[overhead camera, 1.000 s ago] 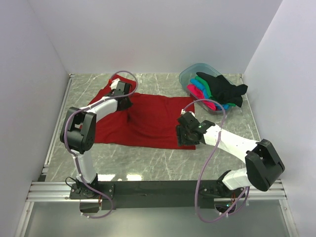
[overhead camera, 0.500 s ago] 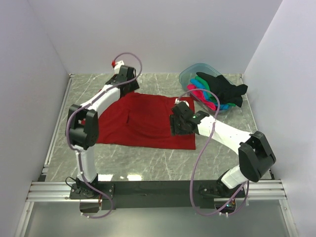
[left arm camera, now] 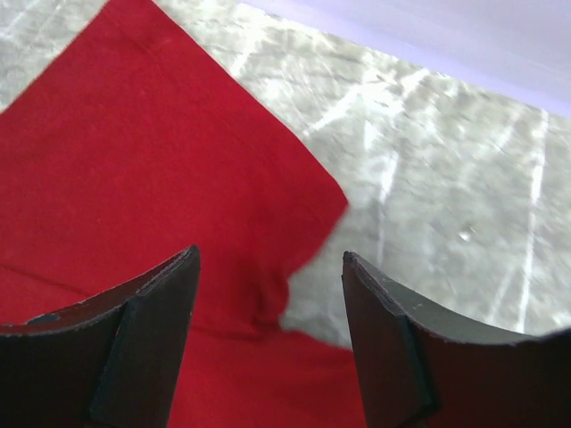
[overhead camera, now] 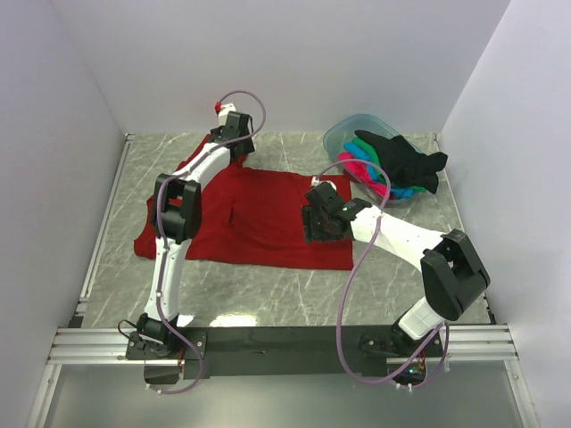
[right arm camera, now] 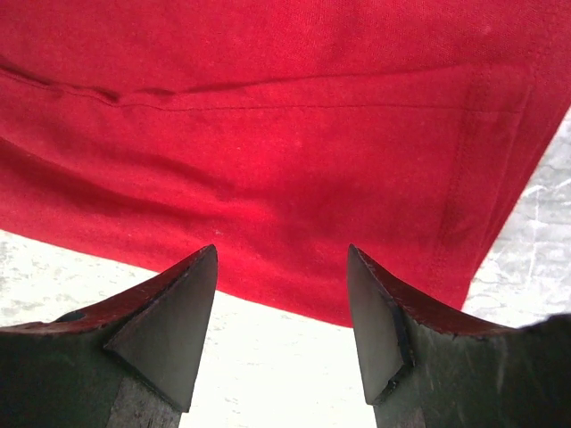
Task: Fold and stack the t-shirts
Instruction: Grab the side of the flattened tshirt furthest away from the robot with both arms
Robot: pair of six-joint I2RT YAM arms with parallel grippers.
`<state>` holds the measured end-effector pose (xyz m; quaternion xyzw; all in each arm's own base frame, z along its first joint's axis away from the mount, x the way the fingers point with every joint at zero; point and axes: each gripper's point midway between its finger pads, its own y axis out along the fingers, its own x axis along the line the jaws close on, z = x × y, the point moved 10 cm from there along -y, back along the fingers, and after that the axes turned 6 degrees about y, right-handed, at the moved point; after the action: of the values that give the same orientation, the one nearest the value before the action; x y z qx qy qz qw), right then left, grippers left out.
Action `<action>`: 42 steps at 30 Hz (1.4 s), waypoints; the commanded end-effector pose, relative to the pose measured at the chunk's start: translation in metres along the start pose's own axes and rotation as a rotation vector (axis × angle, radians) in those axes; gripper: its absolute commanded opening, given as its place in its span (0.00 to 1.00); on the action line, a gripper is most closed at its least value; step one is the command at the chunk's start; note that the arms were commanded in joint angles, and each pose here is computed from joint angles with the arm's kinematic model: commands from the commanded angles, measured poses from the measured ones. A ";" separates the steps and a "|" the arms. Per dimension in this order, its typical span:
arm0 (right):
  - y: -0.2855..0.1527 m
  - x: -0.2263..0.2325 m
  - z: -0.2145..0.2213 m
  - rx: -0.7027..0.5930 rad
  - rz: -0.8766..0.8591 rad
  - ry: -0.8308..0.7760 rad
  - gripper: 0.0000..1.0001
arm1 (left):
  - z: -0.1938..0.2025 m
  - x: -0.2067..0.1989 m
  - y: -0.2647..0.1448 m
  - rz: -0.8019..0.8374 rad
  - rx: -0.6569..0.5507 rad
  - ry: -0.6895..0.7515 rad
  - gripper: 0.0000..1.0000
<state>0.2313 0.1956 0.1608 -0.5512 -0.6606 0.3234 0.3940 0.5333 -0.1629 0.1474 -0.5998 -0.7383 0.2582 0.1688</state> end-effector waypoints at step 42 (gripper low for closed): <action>0.069 -0.061 -0.154 -0.213 0.142 0.289 0.67 | 0.000 0.011 0.047 0.099 -0.007 0.011 0.00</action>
<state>0.3844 0.1527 0.1542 -0.6511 -0.5948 0.2252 0.4143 0.5661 -0.1510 0.1027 -0.6350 -0.7026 0.2660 0.1802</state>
